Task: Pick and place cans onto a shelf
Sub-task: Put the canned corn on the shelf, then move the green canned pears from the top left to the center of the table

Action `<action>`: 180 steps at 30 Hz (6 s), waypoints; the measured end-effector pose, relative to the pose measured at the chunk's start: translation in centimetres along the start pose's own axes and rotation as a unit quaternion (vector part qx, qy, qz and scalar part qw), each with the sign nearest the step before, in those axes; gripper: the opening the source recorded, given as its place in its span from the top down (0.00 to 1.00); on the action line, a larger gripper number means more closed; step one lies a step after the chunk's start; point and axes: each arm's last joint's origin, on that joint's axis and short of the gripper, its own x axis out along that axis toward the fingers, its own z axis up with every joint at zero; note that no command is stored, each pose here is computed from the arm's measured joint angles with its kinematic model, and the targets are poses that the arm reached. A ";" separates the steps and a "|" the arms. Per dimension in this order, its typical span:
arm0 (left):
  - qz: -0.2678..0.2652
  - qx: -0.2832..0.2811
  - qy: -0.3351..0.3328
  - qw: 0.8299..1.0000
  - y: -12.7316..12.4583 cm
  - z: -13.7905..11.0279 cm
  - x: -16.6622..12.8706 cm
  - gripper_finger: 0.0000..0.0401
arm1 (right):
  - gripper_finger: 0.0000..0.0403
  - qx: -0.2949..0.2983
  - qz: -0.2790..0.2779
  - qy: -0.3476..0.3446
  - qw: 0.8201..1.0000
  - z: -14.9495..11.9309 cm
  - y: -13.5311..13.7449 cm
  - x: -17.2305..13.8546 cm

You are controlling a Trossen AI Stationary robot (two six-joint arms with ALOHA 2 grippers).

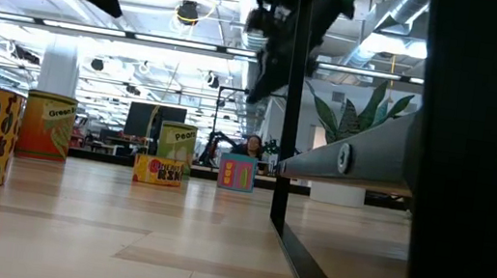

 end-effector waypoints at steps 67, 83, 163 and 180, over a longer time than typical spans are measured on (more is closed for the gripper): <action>0.032 0.021 0.047 0.998 -2.4 -0.5 2.8 1.00 | 0.98 0.114 -0.044 0.119 0.985 -0.6 3.0 8.5; 0.030 0.023 0.045 0.998 -2.4 -0.5 2.8 1.00 | 0.98 0.196 -0.050 0.027 0.979 4.6 4.1 -10.5; -0.013 -0.011 0.078 0.997 -2.7 -0.7 2.8 1.00 | 0.78 0.546 -0.059 0.183 0.815 -8.6 37.4 -14.8; -0.010 -0.011 0.075 0.997 -2.7 -0.6 2.8 1.00 | 0.78 0.530 -0.065 0.165 0.829 -5.7 35.8 -18.9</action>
